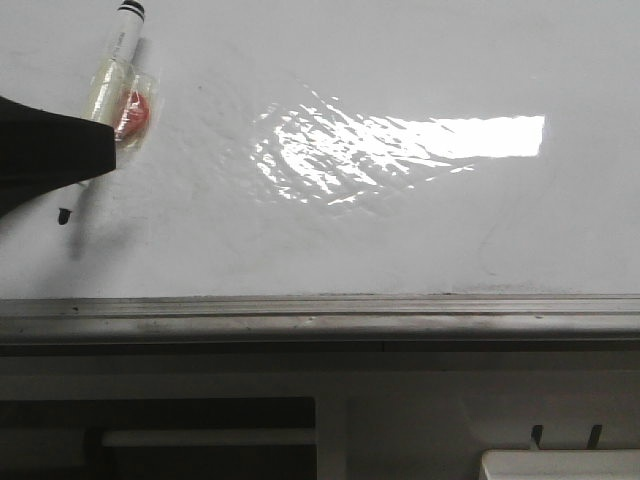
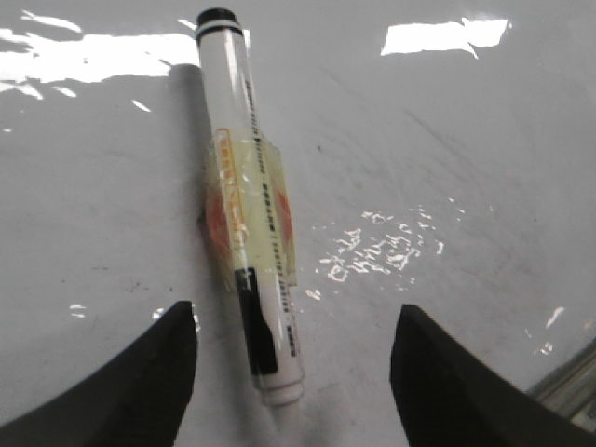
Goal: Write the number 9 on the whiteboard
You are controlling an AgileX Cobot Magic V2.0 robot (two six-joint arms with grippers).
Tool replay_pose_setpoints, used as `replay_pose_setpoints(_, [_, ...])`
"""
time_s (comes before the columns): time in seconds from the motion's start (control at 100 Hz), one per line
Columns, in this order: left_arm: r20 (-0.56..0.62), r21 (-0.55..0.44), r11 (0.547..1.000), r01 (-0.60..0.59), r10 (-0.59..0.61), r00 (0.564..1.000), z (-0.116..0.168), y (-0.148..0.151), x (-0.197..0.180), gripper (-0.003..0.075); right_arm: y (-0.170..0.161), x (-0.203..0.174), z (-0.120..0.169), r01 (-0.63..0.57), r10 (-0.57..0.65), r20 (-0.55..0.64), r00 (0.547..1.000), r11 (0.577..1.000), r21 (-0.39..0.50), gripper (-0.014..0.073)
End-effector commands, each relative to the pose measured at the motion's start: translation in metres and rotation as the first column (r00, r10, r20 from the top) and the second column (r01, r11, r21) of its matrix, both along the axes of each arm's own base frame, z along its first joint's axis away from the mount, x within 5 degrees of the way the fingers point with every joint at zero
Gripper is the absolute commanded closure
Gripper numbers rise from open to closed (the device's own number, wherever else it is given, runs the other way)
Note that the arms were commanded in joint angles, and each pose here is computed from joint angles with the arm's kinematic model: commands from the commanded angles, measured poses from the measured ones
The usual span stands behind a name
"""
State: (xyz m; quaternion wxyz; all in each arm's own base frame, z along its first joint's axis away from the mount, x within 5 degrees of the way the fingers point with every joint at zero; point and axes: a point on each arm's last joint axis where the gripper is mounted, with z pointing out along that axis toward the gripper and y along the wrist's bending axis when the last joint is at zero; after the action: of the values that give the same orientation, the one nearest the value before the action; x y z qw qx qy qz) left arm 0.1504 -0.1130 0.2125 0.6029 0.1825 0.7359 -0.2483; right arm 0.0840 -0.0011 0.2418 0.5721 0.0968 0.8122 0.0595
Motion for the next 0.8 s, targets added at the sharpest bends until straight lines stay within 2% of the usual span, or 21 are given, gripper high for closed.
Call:
replay_pose_setpoints(0.0, [0.092, -0.110, 0.994, -0.023, 0.034, 0.995, 0.014, -0.005, 0.009, 0.0301, -0.001, 0.004, 0.016, 0.011, -0.011, 0.085, 0.996, 1.000, -0.006, 0.0665])
replay_pose_setpoints(0.07, [0.071, -0.113, 0.993, -0.044, 0.052, 0.996, 0.010, -0.005, 0.013, 0.0307, -0.001, 0.004, 0.016, 0.006, -0.006, 0.084, 0.996, 1.000, -0.005, 0.0665])
replay_pose_setpoints(0.15, [0.048, -0.105, 0.993, -0.057, 0.062, 0.997, 0.006, -0.006, 0.015, 0.0373, 0.001, 0.004, 0.016, -0.018, 0.019, 0.084, 0.996, 1.000, -0.004, 0.0665])
replay_pose_setpoints(0.4, [0.036, -0.092, 0.994, -0.055, 0.059, 0.998, 0.002, -0.007, 0.016, 0.0743, 0.020, 0.002, 0.013, -0.217, 0.215, 0.047, 0.975, 0.976, 0.031, 0.0665])
replay_pose_setpoints(0.53, [0.044, -0.083, 0.996, -0.039, 0.043, 0.998, 0.003, -0.008, 0.015, 0.0740, 0.031, 0.003, 0.015, -0.337, 0.337, -0.013, 0.941, 0.941, 0.030, 0.0665])
replay_pose_setpoints(0.59, [0.067, -0.058, 0.998, 0.003, 0.000, 0.998, 0.003, -0.011, 0.012, 0.0740, 0.038, 0.005, 0.022, -0.391, 0.392, -0.029, 0.920, 0.920, 0.031, 0.0665])
replay_pose_setpoints(0.68, [0.133, 0.012, 0.992, 0.125, -0.126, 0.983, 0.006, -0.018, 0.004, 0.0740, 0.050, 0.007, 0.035, -0.509, 0.508, -0.056, 0.860, 0.860, -0.019, 0.0662])
replay_pose_setpoints(0.79, [0.232, 0.142, 0.944, 0.296, -0.323, 0.918, 0.011, -0.027, -0.011, 0.0740, 0.069, 0.008, 0.056, -0.645, 0.643, -0.056, 0.764, 0.761, -0.063, 0.0634])
